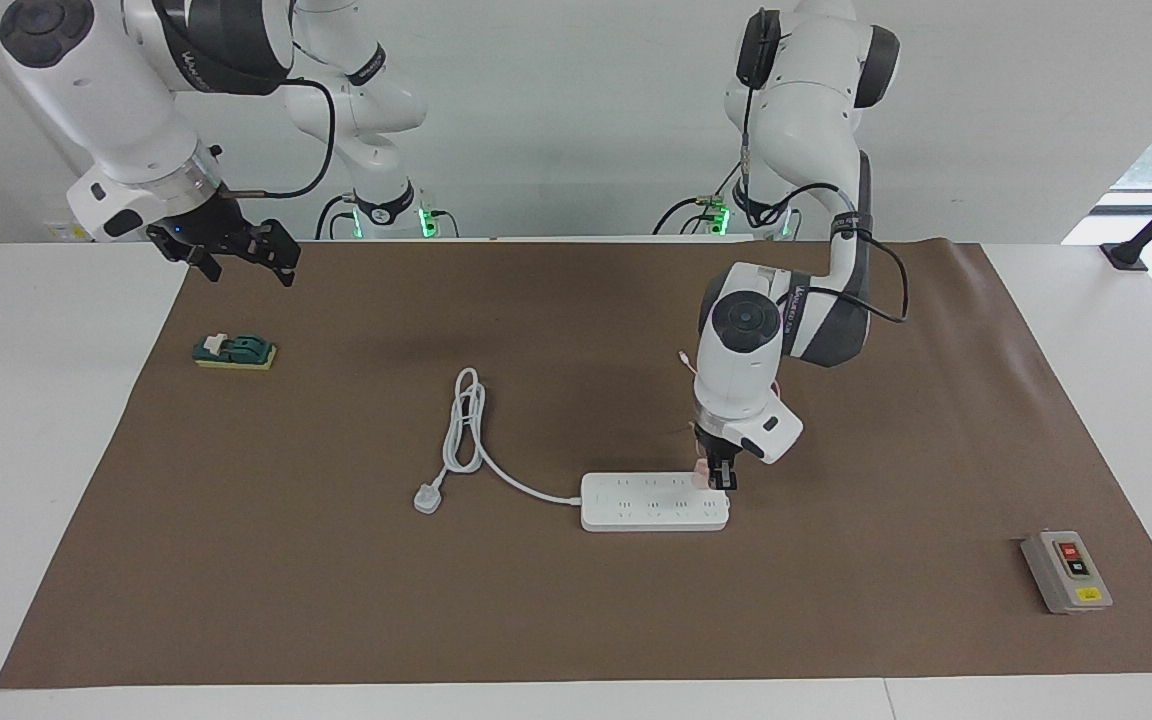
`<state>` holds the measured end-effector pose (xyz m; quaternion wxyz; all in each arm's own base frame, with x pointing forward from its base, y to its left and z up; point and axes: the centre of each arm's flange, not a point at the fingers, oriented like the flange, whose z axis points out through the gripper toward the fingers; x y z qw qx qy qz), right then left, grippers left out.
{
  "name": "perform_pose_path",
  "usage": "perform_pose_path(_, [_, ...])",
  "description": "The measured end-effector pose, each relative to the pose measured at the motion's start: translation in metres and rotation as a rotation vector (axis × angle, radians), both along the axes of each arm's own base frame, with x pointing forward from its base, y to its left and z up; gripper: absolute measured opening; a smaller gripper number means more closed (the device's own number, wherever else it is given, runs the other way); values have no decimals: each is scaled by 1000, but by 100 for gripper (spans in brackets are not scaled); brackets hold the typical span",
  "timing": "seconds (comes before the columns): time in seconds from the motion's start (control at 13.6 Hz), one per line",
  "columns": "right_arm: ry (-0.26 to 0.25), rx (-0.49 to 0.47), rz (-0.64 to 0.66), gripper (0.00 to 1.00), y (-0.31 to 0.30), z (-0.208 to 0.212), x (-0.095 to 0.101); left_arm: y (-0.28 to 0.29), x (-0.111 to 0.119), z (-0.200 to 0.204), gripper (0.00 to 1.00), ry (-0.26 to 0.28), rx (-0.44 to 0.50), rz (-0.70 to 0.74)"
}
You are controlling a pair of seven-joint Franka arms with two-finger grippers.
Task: Plug charger into power strip
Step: 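Push the charger prongs into the strip socket with the left gripper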
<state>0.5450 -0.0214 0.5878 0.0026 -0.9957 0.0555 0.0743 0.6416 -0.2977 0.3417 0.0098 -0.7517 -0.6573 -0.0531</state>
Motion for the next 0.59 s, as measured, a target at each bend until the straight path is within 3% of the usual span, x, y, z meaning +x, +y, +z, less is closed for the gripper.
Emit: perform_pose_path(0.59, [3,0,3,100,2,-2,1,-1,-1,-2,32,-7,7,-6])
